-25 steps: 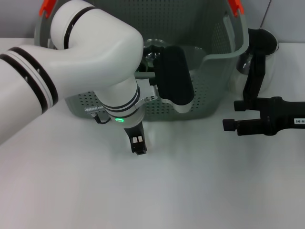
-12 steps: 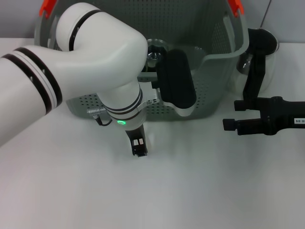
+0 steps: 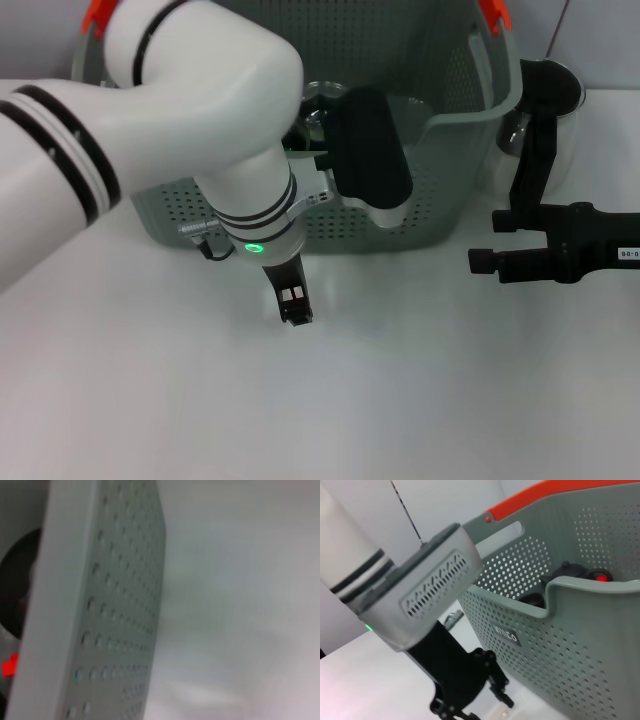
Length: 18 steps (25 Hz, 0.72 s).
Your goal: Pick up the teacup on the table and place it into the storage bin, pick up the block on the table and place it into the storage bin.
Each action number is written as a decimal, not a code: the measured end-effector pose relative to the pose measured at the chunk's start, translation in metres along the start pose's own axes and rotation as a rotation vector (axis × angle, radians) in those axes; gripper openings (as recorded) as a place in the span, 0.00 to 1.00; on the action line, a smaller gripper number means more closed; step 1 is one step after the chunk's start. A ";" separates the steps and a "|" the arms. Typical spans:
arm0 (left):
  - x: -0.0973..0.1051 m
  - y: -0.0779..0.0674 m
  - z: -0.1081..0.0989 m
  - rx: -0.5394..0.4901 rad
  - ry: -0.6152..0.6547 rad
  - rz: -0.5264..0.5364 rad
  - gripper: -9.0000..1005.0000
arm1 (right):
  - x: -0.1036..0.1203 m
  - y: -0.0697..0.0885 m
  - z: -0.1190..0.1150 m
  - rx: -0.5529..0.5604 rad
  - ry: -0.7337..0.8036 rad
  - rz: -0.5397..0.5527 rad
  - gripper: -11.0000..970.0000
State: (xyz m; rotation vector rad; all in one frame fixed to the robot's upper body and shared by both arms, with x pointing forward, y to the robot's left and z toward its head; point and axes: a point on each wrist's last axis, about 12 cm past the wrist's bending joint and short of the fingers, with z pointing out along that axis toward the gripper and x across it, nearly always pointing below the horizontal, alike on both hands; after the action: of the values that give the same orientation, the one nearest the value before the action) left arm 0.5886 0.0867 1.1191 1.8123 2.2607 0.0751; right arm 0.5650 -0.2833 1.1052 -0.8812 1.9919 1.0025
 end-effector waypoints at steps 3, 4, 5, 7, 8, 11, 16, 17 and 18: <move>0.005 -0.001 -0.015 0.025 -0.029 -0.034 0.44 | 0.001 0.000 -0.001 0.001 0.000 0.001 0.97; 0.008 0.000 -0.024 0.032 -0.056 -0.054 0.44 | 0.001 0.000 -0.002 0.002 0.000 0.002 0.97; 0.012 0.001 -0.032 0.049 -0.086 -0.077 0.44 | 0.001 0.000 -0.002 0.002 0.000 0.002 0.97; 0.024 0.002 -0.050 0.099 -0.162 -0.124 0.44 | 0.001 -0.001 -0.003 0.004 -0.001 0.001 0.97; 0.029 0.002 -0.058 0.131 -0.210 -0.144 0.44 | 0.001 -0.001 -0.004 0.005 -0.001 0.000 0.97; 0.054 0.004 -0.090 0.248 -0.418 -0.213 0.44 | 0.001 -0.001 -0.006 0.008 0.000 -0.002 0.97; 0.092 0.015 -0.138 0.374 -0.814 -0.280 0.44 | 0.000 -0.001 -0.009 -0.001 0.002 -0.003 0.97; 0.098 0.018 -0.143 0.368 -0.862 -0.295 0.44 | 0.000 -0.001 -0.009 -0.002 0.002 -0.004 0.97; 0.103 0.024 -0.149 0.348 -0.910 -0.310 0.44 | -0.001 -0.001 -0.008 -0.004 0.002 -0.005 0.97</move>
State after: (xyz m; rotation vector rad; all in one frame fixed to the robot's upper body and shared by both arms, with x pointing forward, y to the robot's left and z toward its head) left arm 0.5584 0.2084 1.2517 1.1893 1.8680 -1.0261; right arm 0.5633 -0.2907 1.1091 -0.8895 1.9886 1.0037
